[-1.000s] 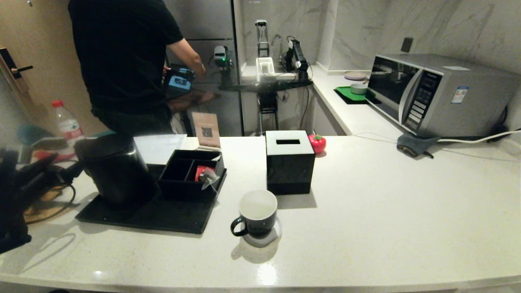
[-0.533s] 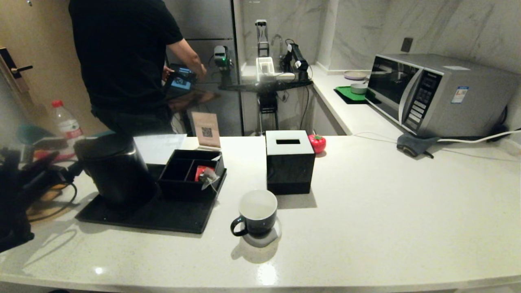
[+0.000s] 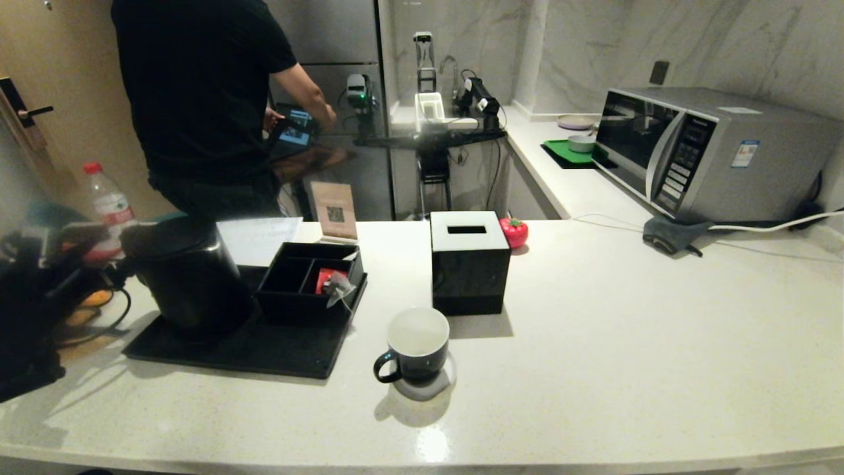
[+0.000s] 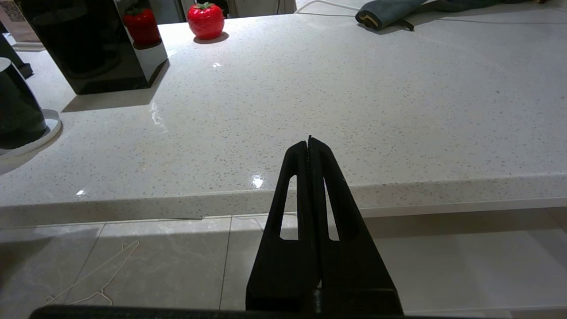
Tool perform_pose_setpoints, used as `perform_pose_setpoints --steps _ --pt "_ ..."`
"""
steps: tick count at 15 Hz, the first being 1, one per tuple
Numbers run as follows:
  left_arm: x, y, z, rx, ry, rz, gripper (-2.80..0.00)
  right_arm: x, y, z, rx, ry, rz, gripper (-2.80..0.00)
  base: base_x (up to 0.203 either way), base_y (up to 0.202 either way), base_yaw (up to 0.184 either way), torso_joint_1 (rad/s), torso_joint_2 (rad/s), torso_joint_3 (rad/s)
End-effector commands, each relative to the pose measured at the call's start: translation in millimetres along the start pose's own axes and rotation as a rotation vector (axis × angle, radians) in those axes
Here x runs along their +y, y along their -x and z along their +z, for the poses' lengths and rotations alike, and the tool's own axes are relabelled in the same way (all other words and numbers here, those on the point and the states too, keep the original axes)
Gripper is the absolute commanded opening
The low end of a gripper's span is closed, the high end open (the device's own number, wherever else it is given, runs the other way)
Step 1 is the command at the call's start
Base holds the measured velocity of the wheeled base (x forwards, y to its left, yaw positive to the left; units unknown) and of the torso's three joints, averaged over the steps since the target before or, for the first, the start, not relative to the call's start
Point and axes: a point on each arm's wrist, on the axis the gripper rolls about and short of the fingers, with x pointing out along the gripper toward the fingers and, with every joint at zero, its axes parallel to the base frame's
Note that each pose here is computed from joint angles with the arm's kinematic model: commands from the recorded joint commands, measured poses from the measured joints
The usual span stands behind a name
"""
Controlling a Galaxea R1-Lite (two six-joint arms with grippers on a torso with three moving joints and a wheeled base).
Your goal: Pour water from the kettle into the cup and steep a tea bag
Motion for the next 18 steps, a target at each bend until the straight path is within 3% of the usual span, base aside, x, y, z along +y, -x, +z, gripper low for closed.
perform_pose_setpoints --steps 1,9,18 --pt "2.5 -6.5 0.4 -0.053 -0.037 -0.007 0.00 0.0 0.0 0.2 0.000 -0.001 0.000 -2.80 0.000 0.000 0.000 0.000 0.00 0.000" --pt "-5.6 -35.4 -1.6 -0.119 -0.070 -0.058 0.00 0.0 0.0 0.2 0.000 -0.001 0.000 -2.80 0.000 0.000 0.000 0.000 0.00 0.000" --pt "-13.2 -47.9 3.3 -0.151 -0.065 -0.090 0.00 0.0 0.0 0.2 0.000 -0.001 0.000 -2.80 0.000 0.000 0.000 0.000 0.00 0.000"
